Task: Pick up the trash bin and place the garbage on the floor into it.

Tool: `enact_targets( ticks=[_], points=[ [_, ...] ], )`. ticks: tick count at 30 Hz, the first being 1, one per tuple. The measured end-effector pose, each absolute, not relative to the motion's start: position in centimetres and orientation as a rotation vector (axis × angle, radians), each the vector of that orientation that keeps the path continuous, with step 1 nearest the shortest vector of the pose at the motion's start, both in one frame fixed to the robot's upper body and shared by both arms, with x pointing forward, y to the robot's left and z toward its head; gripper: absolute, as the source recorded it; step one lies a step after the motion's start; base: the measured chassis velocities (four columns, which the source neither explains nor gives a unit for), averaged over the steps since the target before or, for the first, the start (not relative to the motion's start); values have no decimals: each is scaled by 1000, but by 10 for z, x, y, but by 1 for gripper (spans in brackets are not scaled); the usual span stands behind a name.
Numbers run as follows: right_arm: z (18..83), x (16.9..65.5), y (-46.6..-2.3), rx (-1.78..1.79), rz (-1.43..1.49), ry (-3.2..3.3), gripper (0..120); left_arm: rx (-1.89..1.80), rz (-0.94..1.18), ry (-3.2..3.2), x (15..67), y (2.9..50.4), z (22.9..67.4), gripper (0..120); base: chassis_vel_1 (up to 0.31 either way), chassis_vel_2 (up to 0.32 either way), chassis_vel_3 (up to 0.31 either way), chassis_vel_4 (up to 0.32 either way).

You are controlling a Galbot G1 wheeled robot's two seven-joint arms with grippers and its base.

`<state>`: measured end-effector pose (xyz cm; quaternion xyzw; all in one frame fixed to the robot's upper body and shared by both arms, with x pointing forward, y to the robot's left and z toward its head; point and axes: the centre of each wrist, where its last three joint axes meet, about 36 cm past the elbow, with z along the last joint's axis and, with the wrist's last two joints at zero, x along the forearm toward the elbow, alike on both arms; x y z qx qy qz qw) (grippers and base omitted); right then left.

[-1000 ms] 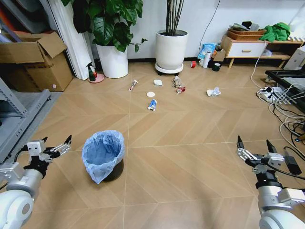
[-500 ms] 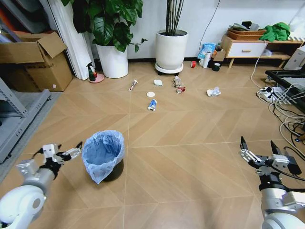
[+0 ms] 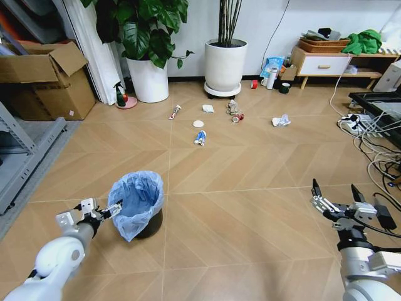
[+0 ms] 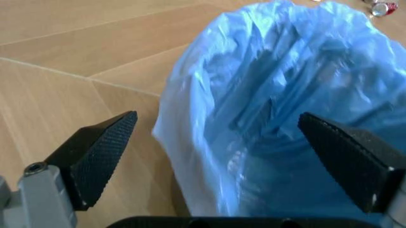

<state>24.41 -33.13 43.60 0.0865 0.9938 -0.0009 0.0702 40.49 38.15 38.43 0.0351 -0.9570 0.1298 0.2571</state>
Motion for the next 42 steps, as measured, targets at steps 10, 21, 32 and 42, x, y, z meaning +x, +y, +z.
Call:
enact_targets(
  ticks=[10,21,32,42],
  points=[
    [441,235,-328,273,-11,2987,100,102,355,-2565,430,387,370,81,0,0,0,0],
    [444,233,-325,268,-11,2982,100,68,349,-2549,422,393,365,46,0,0,0,0],
    [443,233,-322,254,-8,2984,100,50,352,-2553,410,400,370,5,0,0,0,0],
    [441,234,-318,240,-10,2976,100,27,333,-2590,382,392,407,0,0,0,0,0]
  ],
)
